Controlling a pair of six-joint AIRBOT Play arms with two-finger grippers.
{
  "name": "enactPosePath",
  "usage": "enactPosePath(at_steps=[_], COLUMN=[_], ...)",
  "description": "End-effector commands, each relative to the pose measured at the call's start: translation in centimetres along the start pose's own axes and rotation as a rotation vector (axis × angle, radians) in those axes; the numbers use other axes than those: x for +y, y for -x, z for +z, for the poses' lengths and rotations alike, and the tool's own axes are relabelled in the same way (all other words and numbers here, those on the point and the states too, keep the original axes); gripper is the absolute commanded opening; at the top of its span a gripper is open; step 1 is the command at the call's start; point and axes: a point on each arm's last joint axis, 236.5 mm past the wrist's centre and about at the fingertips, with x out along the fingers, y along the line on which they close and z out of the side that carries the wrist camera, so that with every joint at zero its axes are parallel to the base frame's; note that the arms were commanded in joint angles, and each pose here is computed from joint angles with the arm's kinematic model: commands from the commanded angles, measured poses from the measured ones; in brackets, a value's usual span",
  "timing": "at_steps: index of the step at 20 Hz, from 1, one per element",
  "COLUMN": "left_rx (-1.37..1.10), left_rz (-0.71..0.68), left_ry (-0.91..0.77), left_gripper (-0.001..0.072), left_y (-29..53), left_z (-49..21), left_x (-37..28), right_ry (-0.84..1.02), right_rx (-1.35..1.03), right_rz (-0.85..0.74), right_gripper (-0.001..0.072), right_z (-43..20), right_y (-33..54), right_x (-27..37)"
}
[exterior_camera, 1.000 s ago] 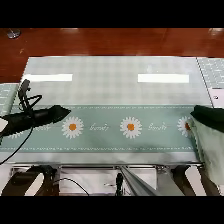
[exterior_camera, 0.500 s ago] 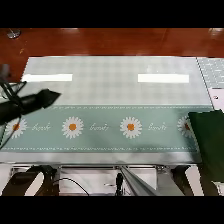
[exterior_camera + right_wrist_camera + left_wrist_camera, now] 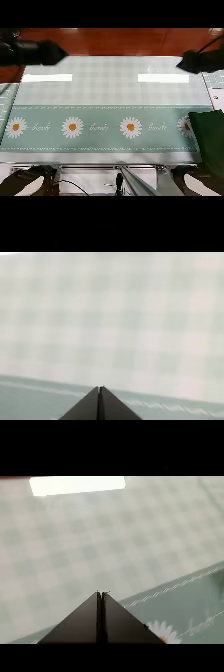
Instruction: Fold the shirts.
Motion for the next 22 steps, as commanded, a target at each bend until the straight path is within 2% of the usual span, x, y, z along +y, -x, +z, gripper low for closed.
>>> enactPosePath(at_steps=[1, 4, 22], left_rx=[0.279, 0.391, 0.404], left_rz=[0.310, 0.358, 0.363], left_ry=[-0.053, 0.015, 0.019], left_gripper=[0.0027, 0.0028, 0.0028], left_y=[-5.4, -6.8, -6.7], left_z=[-8.7, -12.8, -13.1], left_x=[6.8, 9.8, 10.0], right_ry=[0.118, 0.046, 0.032], right_rx=[0.261, 0.372, 0.358], right_rz=[-0.340, -0.386, -0.399], right_gripper=[0.0022, 0.0023, 0.0023], right_z=[-5.9, -9.5, -9.1], right_y=[-6.9, -9.2, -9.0], right_x=[-4.6, -7.8, -8.3])
